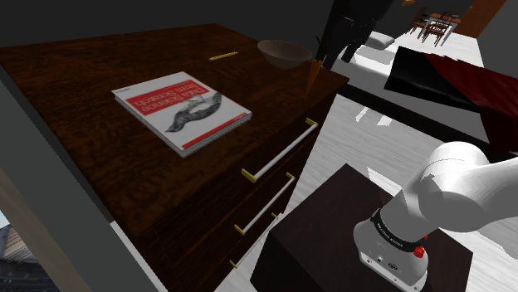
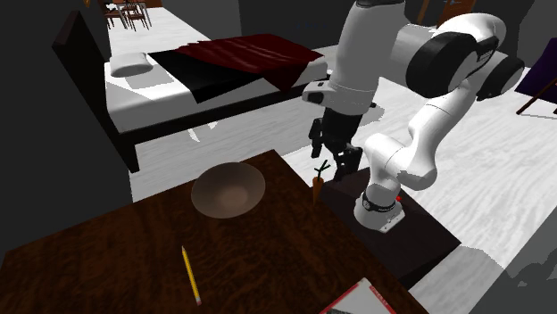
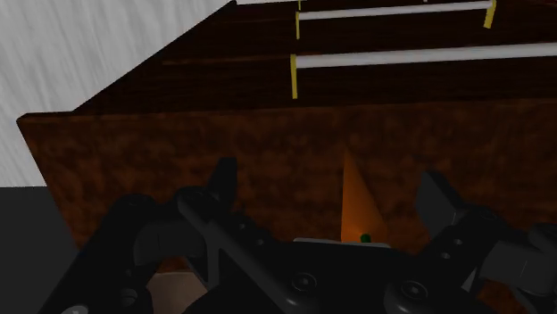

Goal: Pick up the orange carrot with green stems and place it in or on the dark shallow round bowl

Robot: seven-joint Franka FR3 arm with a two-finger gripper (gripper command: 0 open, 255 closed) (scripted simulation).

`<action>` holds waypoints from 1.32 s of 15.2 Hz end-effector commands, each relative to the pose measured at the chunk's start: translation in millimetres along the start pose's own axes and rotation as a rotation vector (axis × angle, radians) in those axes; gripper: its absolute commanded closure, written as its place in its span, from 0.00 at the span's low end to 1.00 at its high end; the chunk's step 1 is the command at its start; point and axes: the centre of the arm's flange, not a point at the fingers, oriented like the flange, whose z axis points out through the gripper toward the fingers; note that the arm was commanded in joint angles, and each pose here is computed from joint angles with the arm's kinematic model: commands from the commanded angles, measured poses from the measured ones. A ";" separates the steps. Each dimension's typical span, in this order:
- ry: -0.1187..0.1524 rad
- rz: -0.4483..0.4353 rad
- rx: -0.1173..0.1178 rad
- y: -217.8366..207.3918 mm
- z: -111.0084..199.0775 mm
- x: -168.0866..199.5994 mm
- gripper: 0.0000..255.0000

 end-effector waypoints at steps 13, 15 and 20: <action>0.103 -0.044 0.041 -17.4 11.7 11.1 0.00; 0.103 -0.044 0.041 -17.4 11.7 11.1 0.00; 0.103 -0.044 0.041 -17.4 11.7 11.1 1.00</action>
